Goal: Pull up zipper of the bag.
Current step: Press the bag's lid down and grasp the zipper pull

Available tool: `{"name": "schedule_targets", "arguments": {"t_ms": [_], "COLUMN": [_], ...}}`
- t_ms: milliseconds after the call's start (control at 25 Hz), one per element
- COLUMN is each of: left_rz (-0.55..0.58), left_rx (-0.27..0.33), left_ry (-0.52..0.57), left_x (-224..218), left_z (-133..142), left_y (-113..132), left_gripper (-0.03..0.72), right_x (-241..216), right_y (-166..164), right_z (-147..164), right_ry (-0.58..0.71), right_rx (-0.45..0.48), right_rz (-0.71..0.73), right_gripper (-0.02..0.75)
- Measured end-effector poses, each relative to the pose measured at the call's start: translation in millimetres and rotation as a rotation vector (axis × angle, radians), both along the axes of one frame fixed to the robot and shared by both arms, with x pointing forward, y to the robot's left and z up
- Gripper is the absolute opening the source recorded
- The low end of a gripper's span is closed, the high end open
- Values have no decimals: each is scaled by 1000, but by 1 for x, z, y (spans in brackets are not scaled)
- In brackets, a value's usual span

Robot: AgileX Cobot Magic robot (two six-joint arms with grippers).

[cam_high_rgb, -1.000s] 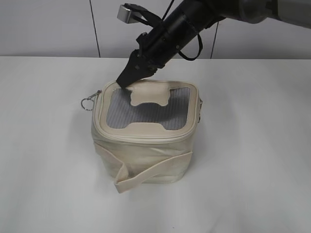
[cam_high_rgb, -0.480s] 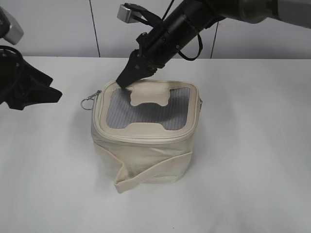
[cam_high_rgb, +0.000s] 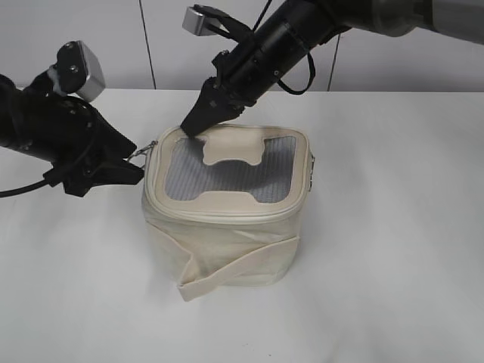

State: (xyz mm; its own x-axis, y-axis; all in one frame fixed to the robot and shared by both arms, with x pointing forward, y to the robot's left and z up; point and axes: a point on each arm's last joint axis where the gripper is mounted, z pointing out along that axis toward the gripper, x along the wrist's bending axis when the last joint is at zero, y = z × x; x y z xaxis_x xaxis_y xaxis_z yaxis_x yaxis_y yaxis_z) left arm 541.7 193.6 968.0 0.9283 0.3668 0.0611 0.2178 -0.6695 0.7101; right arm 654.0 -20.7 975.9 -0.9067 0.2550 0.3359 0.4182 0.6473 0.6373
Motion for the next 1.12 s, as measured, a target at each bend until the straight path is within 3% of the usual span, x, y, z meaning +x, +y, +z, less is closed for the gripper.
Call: {"name": "schedule_targets", "arguments": {"t_ms": [400,520,680,760,1120], "left_rz": [53,64,55,47,54], "left_rx": [63,85,94,102,163], "left_ry": [-74,-73,-69,-74,10], "left_x": [6,9,9,9,-10], "left_z": [-3,-11,-14,-14,9], "left_y": [-10,-13,-16,-15,-7], "left_gripper": [414,336,78,9,-8], "right_x": [0,0,0,0,1], "right_y": [1,1,1,1,1], "right_z": [1,1,1,1,1], "right_ry": [7,8,8,10,41], "right_rx": [8,8,8,8,6], "right_rz": [-5,-5,-5,-9,-57], "right_gripper": [62,62,62,62,60]}}
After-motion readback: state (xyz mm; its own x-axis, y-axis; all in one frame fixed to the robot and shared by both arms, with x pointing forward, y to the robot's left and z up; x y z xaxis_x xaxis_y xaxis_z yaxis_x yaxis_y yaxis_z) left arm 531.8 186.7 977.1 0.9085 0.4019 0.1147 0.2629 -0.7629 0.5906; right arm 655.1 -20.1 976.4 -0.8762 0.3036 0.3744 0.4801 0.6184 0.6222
